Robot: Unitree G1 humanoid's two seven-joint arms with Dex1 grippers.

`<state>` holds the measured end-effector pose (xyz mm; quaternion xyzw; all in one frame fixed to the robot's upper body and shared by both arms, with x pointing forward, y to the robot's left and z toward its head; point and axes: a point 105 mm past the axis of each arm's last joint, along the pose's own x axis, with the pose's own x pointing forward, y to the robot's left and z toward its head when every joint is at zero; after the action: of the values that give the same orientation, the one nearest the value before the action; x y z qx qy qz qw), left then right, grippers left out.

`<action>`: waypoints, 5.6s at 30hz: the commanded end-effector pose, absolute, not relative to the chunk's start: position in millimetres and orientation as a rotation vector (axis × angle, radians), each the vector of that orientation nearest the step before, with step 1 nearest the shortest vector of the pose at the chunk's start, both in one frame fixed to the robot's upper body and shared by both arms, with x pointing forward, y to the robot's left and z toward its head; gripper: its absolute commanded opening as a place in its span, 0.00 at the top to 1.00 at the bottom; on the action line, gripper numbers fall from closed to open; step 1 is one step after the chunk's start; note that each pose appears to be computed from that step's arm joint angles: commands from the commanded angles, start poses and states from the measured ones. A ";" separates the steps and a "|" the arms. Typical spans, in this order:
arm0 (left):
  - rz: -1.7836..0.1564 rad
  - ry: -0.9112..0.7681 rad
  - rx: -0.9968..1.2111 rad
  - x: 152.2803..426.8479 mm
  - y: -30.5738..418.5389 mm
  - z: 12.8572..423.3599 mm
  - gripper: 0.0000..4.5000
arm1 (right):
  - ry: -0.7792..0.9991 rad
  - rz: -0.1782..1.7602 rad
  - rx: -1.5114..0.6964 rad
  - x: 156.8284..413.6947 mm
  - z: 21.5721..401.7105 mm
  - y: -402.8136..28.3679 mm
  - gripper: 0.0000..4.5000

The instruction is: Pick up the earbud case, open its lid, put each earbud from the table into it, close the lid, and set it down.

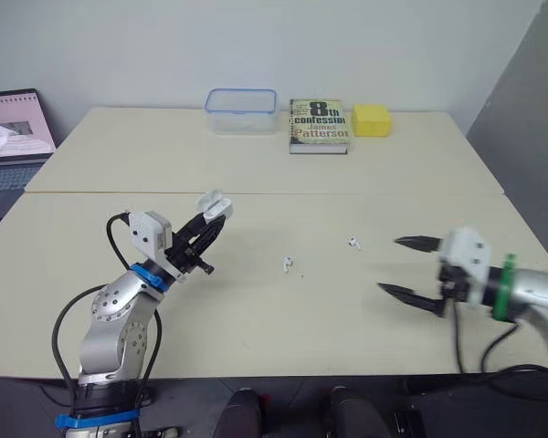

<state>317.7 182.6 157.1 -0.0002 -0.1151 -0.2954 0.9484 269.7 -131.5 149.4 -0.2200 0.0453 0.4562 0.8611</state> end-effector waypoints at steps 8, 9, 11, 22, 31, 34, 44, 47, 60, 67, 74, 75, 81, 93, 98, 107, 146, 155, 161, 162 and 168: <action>-0.615 -0.279 0.036 313.7 178.8 172.2 0.83 | 0.117 0.860 -0.322 297.9 121.8 -32.3 0.00; -0.615 -0.278 0.037 313.3 178.4 172.1 0.83 | 0.121 0.845 -0.319 302.9 119.0 -25.6 0.00; -0.616 -0.276 0.037 312.4 177.4 172.0 0.83 | 0.135 0.827 -0.314 308.9 113.7 -16.6 0.00; -0.615 -0.262 0.038 310.6 176.5 172.5 0.83 | 0.193 0.705 -0.328 328.2 84.7 -3.0 0.00; -0.619 -0.261 0.039 313.0 174.6 173.9 0.83 | 0.269 0.696 -0.293 324.8 69.3 0.5 0.29; -0.619 -0.259 0.038 312.6 174.3 173.5 0.83 | 0.279 0.698 -0.280 323.3 70.6 -1.8 0.52; -0.620 -0.253 0.034 310.7 172.9 171.8 0.83 | 0.225 0.877 -0.311 309.3 99.2 -7.5 0.89; -0.632 -0.252 0.036 310.3 170.3 172.1 0.83 | 0.162 1.078 -0.402 290.4 112.2 -19.1 0.89; -0.706 -0.231 0.072 295.2 156.3 166.8 0.83 | 0.337 1.683 -0.969 245.2 109.5 -156.7 0.89; -0.706 -0.221 0.075 287.5 155.1 165.7 0.83 | 0.441 1.742 -1.073 242.2 94.0 -181.8 0.89; -0.707 -0.214 0.078 285.8 154.0 166.4 0.83 | 0.526 1.706 -1.107 242.8 84.6 -194.6 0.89; -0.707 -0.214 0.079 286.1 153.7 166.6 0.83 | 0.532 1.696 -1.108 243.8 83.5 -195.3 0.89; -0.710 -0.212 0.082 288.5 153.4 167.4 0.83 | 0.555 1.679 -1.155 245.2 76.1 -201.5 0.73; -0.717 -0.208 0.075 290.5 150.7 166.2 0.83 | 0.333 1.586 -1.122 248.5 111.7 -186.2 0.28; -0.702 -0.184 0.058 291.4 152.7 159.3 0.83 | 0.516 1.347 -1.073 237.9 133.1 -193.2 0.28; -0.706 -0.171 0.050 293.6 148.3 152.1 0.83 | 0.769 1.090 -0.960 223.4 107.0 -181.7 0.28; -0.700 -0.182 0.047 293.8 148.9 149.6 0.83 | 0.604 1.090 -0.907 255.9 122.6 -167.2 1.00; -0.709 -0.174 0.045 291.2 146.5 149.3 0.83 | 0.720 1.196 -0.909 222.1 138.0 -181.9 0.40; -0.723 -0.171 0.039 289.7 141.8 149.4 0.83 | 0.771 1.061 -0.996 230.6 115.0 -204.7 0.07; -0.725 -0.171 0.040 289.4 141.5 149.4 0.83 | 0.772 1.057 -0.997 231.3 112.0 -205.7 0.07; -0.727 -0.167 0.043 288.1 141.2 151.1 0.83 | 0.779 1.073 -0.996 232.5 99.8 -206.8 0.07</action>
<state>291.8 144.9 136.3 0.0120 -0.0548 -0.3485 0.9356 229.7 -207.4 96.5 -0.4298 0.3577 0.4796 0.6762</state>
